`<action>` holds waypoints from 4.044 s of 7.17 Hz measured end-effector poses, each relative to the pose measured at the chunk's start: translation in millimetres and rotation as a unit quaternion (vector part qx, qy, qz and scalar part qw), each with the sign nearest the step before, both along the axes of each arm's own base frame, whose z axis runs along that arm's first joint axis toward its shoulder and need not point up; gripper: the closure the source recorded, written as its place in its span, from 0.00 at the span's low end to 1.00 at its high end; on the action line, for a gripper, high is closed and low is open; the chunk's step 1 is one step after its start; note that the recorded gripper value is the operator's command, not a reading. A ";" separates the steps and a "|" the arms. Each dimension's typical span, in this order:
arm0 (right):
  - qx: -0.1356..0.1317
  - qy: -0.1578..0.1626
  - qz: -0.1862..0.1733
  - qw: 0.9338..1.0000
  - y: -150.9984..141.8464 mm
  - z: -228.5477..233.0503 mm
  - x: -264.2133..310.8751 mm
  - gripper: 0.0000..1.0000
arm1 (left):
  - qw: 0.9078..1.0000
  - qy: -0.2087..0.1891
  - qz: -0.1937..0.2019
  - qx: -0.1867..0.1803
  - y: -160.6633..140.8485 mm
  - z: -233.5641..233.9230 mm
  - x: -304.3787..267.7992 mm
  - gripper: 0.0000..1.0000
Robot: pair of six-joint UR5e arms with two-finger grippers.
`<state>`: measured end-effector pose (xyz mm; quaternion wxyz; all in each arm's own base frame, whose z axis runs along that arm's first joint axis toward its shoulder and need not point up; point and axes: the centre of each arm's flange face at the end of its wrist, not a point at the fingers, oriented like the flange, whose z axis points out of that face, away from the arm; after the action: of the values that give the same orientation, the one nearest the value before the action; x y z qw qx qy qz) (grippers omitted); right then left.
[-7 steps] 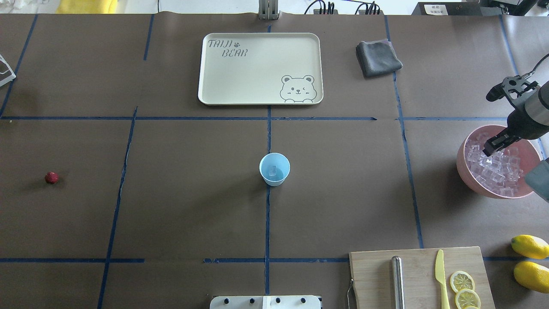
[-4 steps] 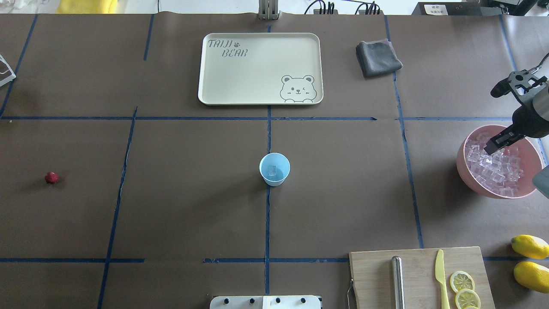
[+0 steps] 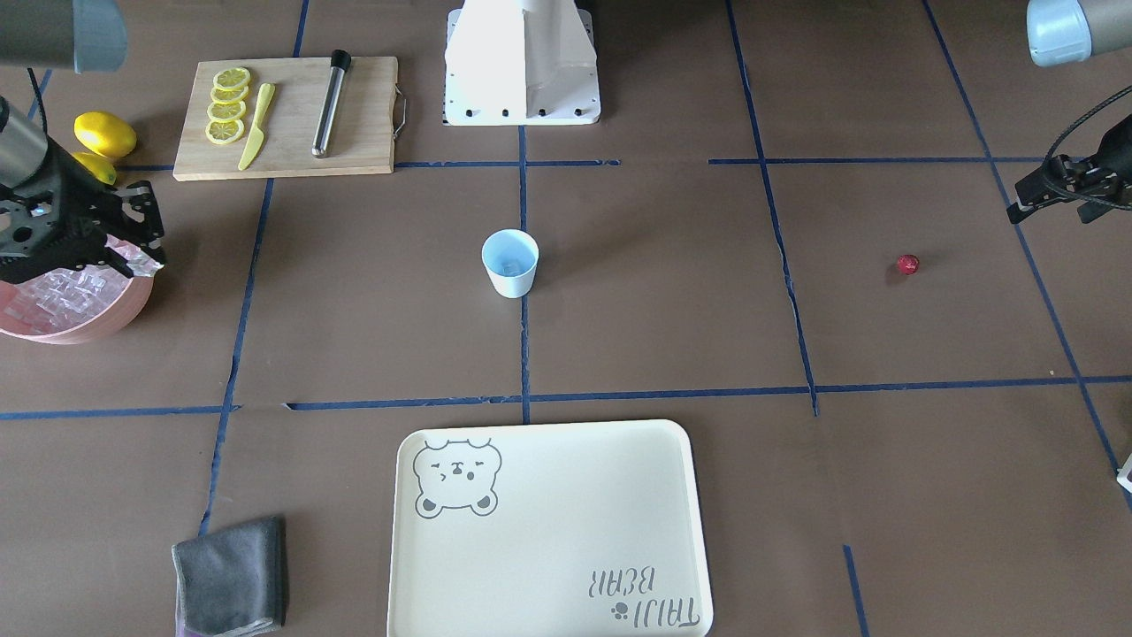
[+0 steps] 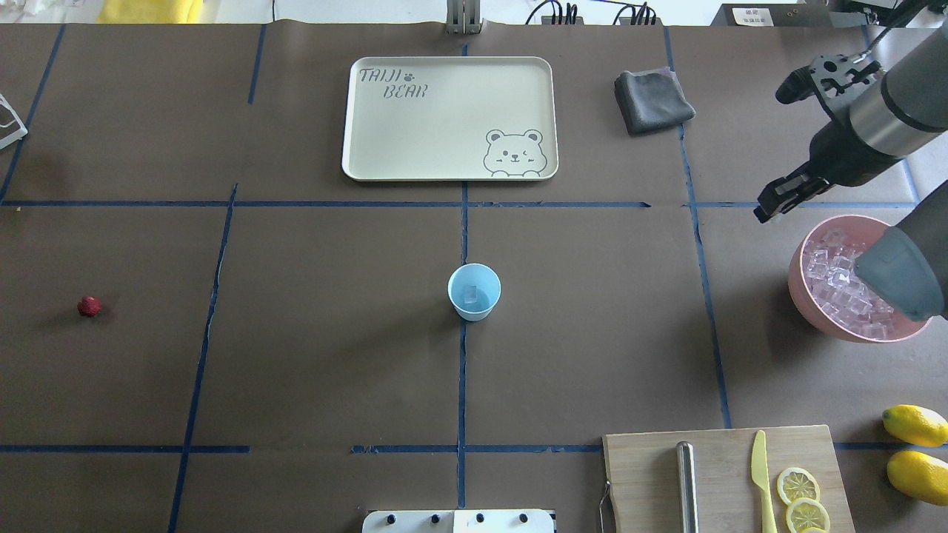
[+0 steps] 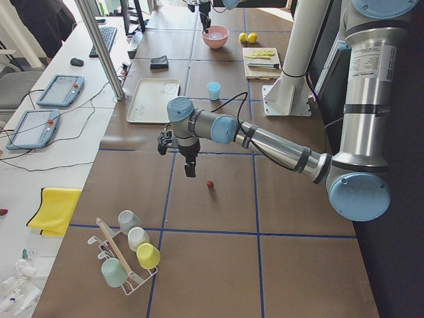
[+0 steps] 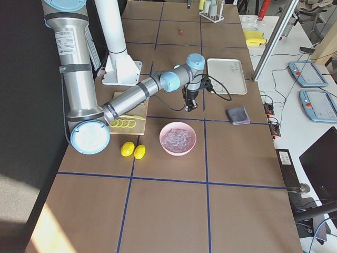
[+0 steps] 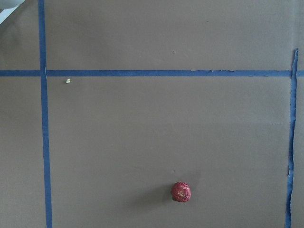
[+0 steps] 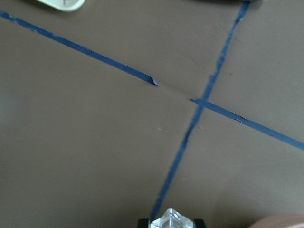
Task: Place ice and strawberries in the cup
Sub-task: 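Carry the ice cube over the light-blue cup, then drop the ice cube into the cup while the left gripper nears the strawberry, then lower the left gripper onto the red strawberry and grasp it while the right gripper withdraws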
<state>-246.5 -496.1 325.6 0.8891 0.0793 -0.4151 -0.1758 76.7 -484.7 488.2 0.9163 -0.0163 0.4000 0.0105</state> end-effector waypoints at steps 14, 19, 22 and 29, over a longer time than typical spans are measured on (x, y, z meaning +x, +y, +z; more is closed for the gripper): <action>-0.082 0.002 0.064 0.995 44.2 -178.9 -302.9 0.01 | 1.000 0.012 0.003 -0.001 1.8 -5.4 1.7 0.00; -0.112 0.022 0.082 0.990 60.2 -189.1 -255.4 0.01 | 1.000 -0.004 0.009 -0.014 4.8 -9.7 33.8 0.00; -0.076 0.031 0.084 0.993 34.8 -137.1 -166.6 0.01 | 0.997 -0.071 0.015 -0.039 26.7 -4.7 112.7 0.01; -0.060 0.021 0.080 0.995 19.5 -110.5 -97.7 0.01 | 0.996 -0.090 -0.010 -0.024 42.5 69.4 183.4 0.01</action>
<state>-344.2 -476.6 215.2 0.9120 0.0550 -0.3984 -0.0805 260.1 -442.2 557.7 0.9481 -0.0351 0.3158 -0.0095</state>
